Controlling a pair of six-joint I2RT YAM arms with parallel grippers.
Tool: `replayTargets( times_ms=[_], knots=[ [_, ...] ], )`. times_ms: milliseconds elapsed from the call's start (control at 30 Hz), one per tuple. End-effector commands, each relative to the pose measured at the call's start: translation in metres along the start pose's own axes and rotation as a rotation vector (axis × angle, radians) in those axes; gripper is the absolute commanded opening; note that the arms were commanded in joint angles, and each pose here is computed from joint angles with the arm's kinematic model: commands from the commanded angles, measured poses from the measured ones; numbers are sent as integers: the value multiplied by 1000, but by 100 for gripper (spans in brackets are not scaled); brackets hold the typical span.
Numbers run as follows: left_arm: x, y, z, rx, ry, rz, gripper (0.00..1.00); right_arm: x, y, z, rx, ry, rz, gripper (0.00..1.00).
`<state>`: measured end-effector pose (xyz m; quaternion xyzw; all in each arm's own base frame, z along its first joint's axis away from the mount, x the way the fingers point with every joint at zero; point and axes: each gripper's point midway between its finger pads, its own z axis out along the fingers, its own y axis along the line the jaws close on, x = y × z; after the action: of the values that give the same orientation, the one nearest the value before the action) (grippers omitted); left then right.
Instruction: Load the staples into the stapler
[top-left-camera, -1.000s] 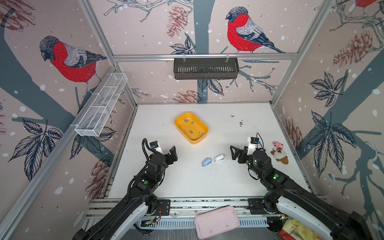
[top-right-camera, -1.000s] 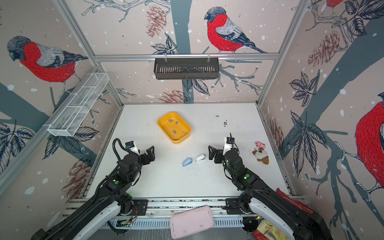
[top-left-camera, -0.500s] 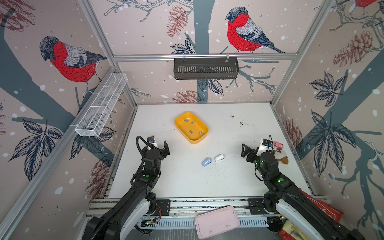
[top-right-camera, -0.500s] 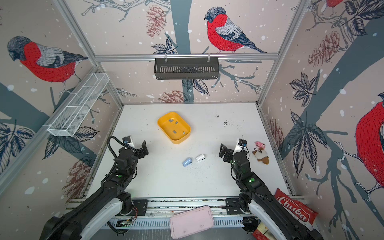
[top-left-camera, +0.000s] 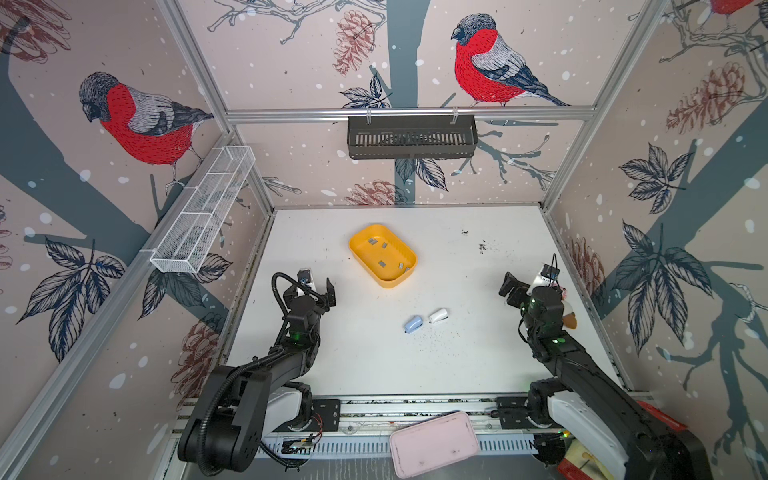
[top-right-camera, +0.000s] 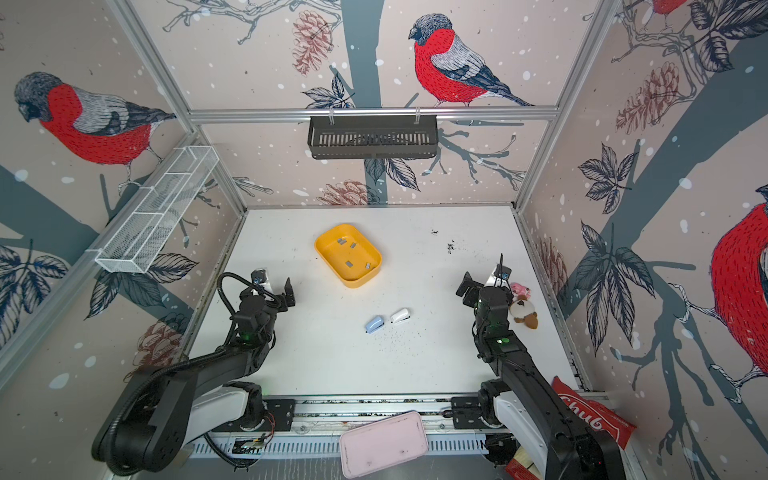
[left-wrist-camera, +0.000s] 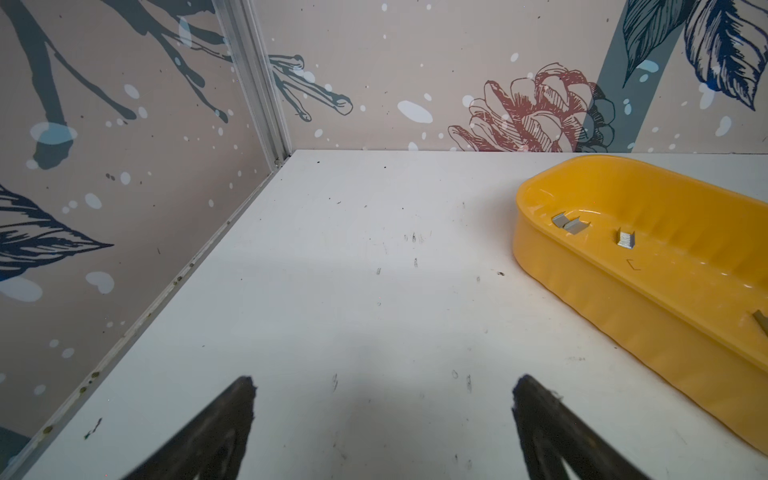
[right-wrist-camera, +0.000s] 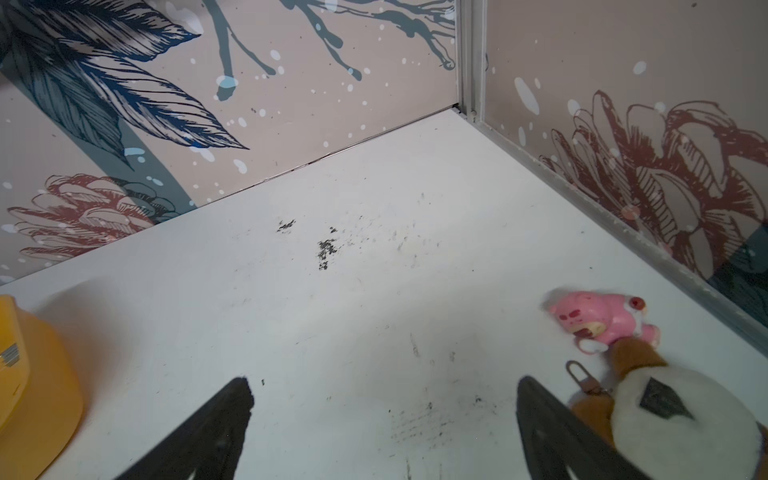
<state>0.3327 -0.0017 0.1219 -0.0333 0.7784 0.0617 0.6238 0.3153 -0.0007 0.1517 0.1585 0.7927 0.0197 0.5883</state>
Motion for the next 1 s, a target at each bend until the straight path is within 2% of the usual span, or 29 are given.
replayTargets(
  times_ms=[0, 200, 367, 433, 500, 567, 700, 833, 900, 967],
  knots=[
    [-33, -6, 3, 40, -134, 6, 96, -27, -7, 7, 45, -99, -42, 99],
    [-31, -10, 17, 59, -134, 19, 97, -27, -17, 18, 86, -168, -129, 99],
    [-15, 0, 31, 50, -128, -21, 97, -11, -23, 27, 91, -178, -148, 99],
    [-11, -3, 48, 62, -54, -5, 97, -10, -22, 31, 85, -197, -153, 99],
    [-8, 3, 53, 75, -13, -59, 97, -11, -17, 36, 72, -179, -177, 99],
    [-9, 4, 53, 75, -16, -59, 98, -13, -16, 37, 67, -214, -186, 99],
    [-9, 3, 52, 79, -17, -58, 98, -13, -9, 46, 49, -207, -237, 99],
    [-9, 3, 52, 78, -17, -57, 98, 3, -8, 42, 1, -246, -259, 99],
    [-9, 3, 52, 77, -17, -57, 98, -3, -3, 42, -26, -293, -273, 99],
    [-9, 3, 52, 77, -17, -58, 98, 4, -3, 57, -37, -195, -274, 100]
  ],
)
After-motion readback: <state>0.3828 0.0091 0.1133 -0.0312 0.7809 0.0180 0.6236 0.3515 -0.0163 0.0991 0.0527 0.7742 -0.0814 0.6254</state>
